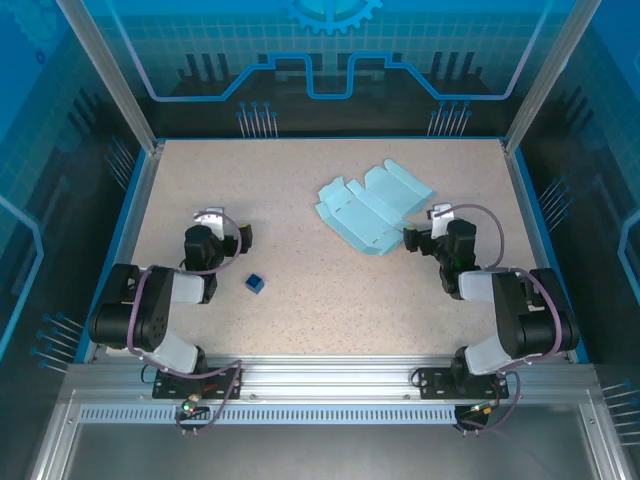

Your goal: Fold the paper box

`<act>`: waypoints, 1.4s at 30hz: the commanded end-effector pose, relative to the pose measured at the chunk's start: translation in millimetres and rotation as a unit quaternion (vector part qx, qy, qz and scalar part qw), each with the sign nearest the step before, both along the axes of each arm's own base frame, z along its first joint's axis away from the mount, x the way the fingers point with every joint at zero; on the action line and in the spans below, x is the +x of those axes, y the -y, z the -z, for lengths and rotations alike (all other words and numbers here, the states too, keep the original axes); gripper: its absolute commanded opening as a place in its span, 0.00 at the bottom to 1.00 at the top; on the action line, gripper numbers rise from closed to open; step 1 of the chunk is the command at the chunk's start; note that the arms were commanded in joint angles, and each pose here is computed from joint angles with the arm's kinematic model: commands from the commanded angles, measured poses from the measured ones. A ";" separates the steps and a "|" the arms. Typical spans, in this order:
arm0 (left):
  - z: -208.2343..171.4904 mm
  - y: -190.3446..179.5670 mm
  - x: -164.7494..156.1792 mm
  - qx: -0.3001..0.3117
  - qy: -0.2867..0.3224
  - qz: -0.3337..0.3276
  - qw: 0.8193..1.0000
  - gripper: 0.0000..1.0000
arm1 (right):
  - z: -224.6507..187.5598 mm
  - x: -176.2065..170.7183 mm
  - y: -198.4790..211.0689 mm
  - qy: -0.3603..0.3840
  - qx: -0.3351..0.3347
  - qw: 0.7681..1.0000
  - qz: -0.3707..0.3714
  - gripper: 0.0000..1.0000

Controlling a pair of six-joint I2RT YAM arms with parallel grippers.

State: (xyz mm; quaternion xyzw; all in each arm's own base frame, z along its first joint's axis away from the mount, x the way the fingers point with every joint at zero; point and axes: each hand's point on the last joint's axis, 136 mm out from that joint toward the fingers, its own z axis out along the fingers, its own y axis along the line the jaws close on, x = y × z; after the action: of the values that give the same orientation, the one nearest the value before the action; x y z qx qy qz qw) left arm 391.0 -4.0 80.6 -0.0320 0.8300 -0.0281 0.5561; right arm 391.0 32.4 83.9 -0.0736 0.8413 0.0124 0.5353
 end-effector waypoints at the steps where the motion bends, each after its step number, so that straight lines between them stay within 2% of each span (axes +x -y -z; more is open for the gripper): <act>1: -14.9 -0.2 7.6 -0.005 0.027 0.004 1.000 0.99 | -9.9 6.6 1.1 0.015 0.007 1.000 0.000 1.00; 22: -14.4 -0.4 6.8 -0.006 0.027 0.004 1.000 0.99 | -11.0 6.9 1.9 0.017 0.007 1.000 0.002 1.00; 25: -29.8 -1.9 3.6 -0.007 0.036 -0.001 0.999 0.99 | -30.2 7.8 14.3 0.004 0.004 0.999 0.045 1.00; 28: -51.8 -12.6 0.4 -0.009 0.013 -0.035 0.999 0.99 | -55.8 0.3 30.6 -0.010 0.028 0.995 0.095 1.00; 30: -70.7 -24.6 -1.2 -0.048 -0.010 -0.089 0.995 0.99 | -77.7 -7.5 44.4 0.004 0.053 0.989 0.140 1.00; 31: -77.7 -22.7 -1.4 -0.066 -0.020 -0.092 0.993 0.99 | -80.7 -14.8 49.6 -0.009 0.067 0.985 0.161 1.00; 34: -96.4 13.7 1.8 -0.154 -0.044 -0.026 0.987 0.99 | -89.9 -33.0 40.4 -0.055 0.110 0.977 0.176 0.98; 36: -105.3 46.0 3.6 -0.196 -0.053 0.024 0.979 0.99 | -86.8 -42.5 15.9 -0.095 0.103 0.978 0.155 0.97; 39: -110.5 105.9 -3.4 -0.202 -0.080 0.101 0.971 0.99 | -64.9 -59.8 -29.0 -0.191 0.066 0.973 0.108 0.97; 42: -106.4 143.6 -16.2 -0.199 -0.114 0.142 0.963 0.99 | -36.0 -70.0 -51.6 -0.272 0.079 0.955 0.083 0.97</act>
State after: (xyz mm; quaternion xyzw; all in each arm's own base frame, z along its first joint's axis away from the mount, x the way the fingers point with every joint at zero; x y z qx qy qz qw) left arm 394.0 -115.9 206.8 -0.0384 0.8306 -0.2297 0.5058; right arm 361.2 84.1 176.9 0.0291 0.8993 0.0647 0.4315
